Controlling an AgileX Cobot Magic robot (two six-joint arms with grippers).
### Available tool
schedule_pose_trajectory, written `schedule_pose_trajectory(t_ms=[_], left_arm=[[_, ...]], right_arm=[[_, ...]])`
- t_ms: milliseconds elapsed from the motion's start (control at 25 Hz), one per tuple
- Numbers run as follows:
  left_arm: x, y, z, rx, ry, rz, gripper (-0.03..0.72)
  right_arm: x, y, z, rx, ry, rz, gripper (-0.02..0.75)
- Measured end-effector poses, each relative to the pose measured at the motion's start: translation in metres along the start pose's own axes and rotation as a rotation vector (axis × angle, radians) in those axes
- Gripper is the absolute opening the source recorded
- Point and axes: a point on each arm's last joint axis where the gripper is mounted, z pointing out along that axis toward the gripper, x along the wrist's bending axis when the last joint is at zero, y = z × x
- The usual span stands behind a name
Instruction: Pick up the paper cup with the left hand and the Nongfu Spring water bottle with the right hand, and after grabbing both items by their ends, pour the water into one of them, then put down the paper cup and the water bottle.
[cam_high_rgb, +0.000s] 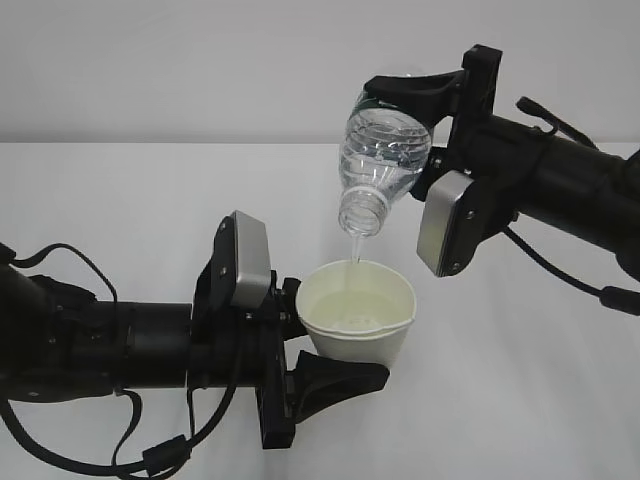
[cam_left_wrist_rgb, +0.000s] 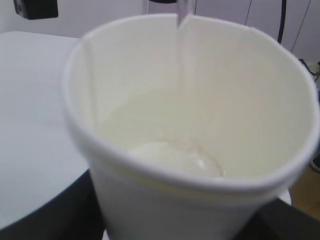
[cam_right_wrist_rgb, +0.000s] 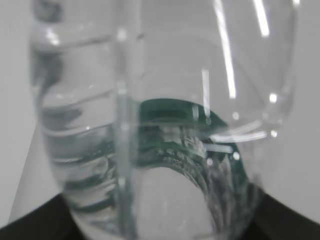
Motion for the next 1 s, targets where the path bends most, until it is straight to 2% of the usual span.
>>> schedule_pose_trajectory(t_ms=[1000], left_arm=[[0.0001,-0.0002,0.0,0.002,0.001,0.0,0.453]], right_arm=[[-0.002,0.0007,0.0,-0.007,-0.022,-0.004,0.438]])
